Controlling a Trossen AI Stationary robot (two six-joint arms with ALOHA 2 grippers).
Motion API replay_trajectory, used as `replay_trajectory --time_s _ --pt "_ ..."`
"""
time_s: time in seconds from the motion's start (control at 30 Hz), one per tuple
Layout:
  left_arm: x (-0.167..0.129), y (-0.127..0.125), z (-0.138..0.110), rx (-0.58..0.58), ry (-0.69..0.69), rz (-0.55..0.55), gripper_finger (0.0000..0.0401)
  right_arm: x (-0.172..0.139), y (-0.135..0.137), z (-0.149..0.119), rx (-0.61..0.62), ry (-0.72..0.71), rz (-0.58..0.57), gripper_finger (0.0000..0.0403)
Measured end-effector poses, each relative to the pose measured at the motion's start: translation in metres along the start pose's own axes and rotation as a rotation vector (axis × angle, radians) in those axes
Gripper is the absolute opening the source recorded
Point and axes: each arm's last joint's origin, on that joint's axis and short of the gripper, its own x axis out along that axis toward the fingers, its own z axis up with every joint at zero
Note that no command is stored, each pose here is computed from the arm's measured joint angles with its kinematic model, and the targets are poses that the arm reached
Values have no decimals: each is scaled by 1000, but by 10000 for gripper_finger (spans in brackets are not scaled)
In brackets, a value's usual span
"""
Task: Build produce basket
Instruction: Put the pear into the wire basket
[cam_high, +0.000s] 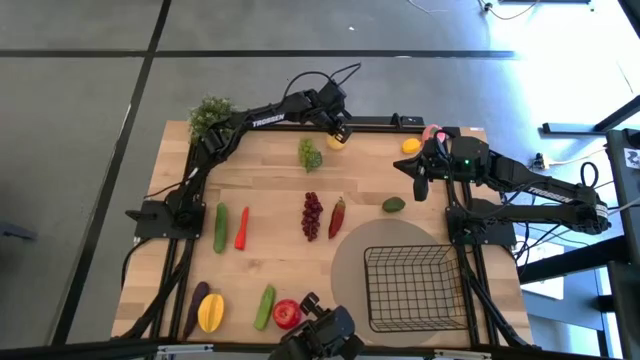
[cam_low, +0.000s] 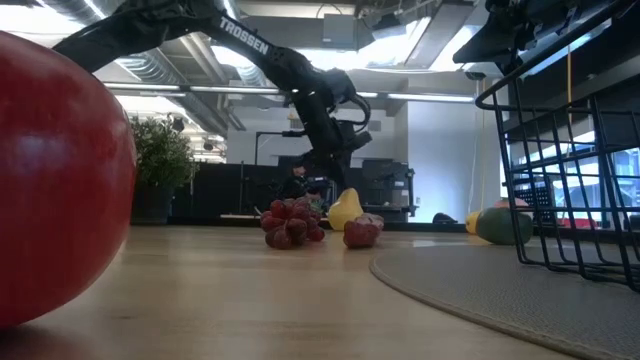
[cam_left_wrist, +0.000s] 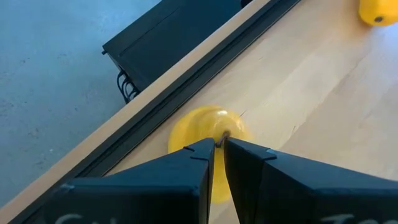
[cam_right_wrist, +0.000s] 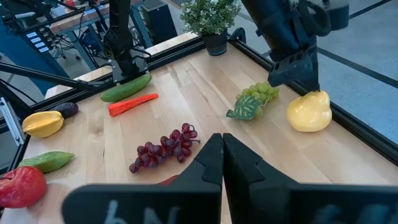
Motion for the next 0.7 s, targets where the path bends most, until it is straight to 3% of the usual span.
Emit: replay_trajectory --time_s 0.7 --pt "-4 -5 4 16 -36 -18 27 0 0 0 0 0 0 0"
